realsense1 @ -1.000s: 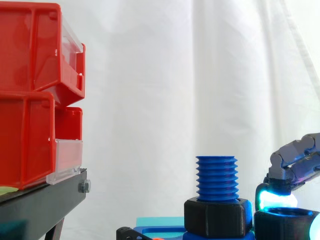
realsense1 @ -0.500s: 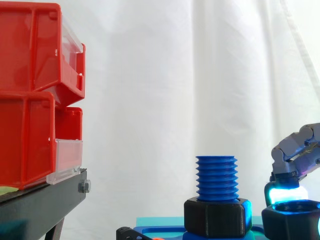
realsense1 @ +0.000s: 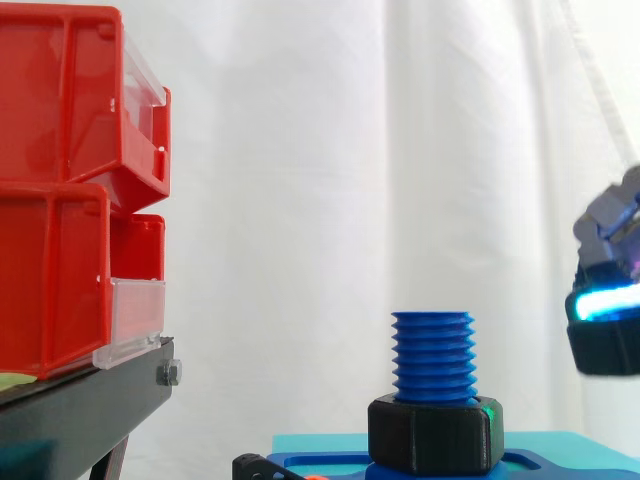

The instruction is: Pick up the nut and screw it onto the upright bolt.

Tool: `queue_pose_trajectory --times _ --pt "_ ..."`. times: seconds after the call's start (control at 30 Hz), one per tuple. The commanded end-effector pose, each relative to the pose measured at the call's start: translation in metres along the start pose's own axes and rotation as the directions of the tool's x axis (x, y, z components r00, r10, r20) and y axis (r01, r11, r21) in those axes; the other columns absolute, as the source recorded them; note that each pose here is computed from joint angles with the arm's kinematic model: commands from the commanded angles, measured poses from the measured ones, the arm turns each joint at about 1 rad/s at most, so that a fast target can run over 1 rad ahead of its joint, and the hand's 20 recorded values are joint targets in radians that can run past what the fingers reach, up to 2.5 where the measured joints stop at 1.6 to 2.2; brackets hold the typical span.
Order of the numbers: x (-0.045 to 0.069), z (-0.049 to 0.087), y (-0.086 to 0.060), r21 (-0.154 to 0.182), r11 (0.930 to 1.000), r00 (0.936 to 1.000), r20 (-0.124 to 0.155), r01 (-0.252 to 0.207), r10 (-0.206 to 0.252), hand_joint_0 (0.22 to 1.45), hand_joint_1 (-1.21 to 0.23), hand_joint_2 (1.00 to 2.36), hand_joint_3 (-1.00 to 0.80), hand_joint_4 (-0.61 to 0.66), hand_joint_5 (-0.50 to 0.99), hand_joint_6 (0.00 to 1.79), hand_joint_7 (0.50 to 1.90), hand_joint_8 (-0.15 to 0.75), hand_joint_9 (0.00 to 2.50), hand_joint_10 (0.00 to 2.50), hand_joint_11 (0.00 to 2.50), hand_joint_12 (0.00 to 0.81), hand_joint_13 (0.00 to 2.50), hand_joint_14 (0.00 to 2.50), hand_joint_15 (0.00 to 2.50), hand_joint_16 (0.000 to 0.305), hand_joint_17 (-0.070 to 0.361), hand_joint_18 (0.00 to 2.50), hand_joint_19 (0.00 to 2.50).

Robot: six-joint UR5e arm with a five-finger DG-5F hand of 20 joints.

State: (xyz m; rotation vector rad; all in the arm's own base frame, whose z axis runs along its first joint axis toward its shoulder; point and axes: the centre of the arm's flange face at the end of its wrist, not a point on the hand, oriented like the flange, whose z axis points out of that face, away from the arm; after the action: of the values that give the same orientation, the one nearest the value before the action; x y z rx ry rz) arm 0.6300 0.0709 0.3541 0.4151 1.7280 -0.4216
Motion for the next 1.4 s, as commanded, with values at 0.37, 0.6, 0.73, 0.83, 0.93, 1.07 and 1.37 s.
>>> queue_pose_trajectory --times 0.37,0.6,0.73,0.83,0.93,1.07,1.37 --pt "-0.068 0.036 -0.001 -0.188 0.9821 0.9917 0.125 -0.005 0.029 0.59 -0.51 1.0 -0.5 0.24 -0.16 0.64 1.09 0.273 0.65 0.0 0.15 0.317 0.56 0.0 0.0 0.037 0.083 0.41 0.07" --pt "-0.057 0.07 0.007 -0.227 0.9721 0.975 0.222 0.058 -0.006 0.59 -0.51 1.0 -0.5 0.24 -0.15 0.64 1.09 0.274 0.66 0.0 0.14 0.318 0.57 0.0 0.01 0.037 0.084 0.45 0.08" --pt "-0.048 0.083 0.01 -0.257 0.9654 0.9729 0.231 0.046 0.015 0.59 -0.52 1.0 -0.5 0.24 -0.15 0.64 1.09 0.274 0.67 0.0 0.14 0.317 0.58 0.0 0.01 0.037 0.084 0.45 0.08" --pt "-0.045 0.089 0.011 -0.274 0.961 0.9691 0.245 0.038 0.031 0.59 -0.51 1.0 -0.5 0.24 -0.15 0.63 1.09 0.274 0.67 0.0 0.15 0.318 0.58 0.0 0.01 0.037 0.084 0.46 0.08" --pt "-0.038 0.094 0.014 -0.284 0.958 0.9686 0.247 0.04 0.032 0.59 -0.51 1.0 -0.5 0.24 -0.15 0.63 1.1 0.275 0.67 0.0 0.15 0.317 0.58 0.0 0.01 0.037 0.083 0.46 0.09" --pt "-0.029 0.1 0.015 -0.289 0.9561 0.9713 0.237 0.048 0.023 0.58 -0.51 1.0 -0.5 0.23 -0.15 0.63 1.1 0.274 0.68 0.0 0.15 0.316 0.59 0.0 0.02 0.037 0.083 0.47 0.09" --pt "-0.01 0.11 0.015 -0.329 0.9441 0.9784 0.201 0.022 0.048 0.58 -0.51 1.0 -0.5 0.24 -0.15 0.63 1.11 0.277 0.69 0.0 0.15 0.316 0.6 0.0 0.02 0.037 0.083 0.48 0.1"
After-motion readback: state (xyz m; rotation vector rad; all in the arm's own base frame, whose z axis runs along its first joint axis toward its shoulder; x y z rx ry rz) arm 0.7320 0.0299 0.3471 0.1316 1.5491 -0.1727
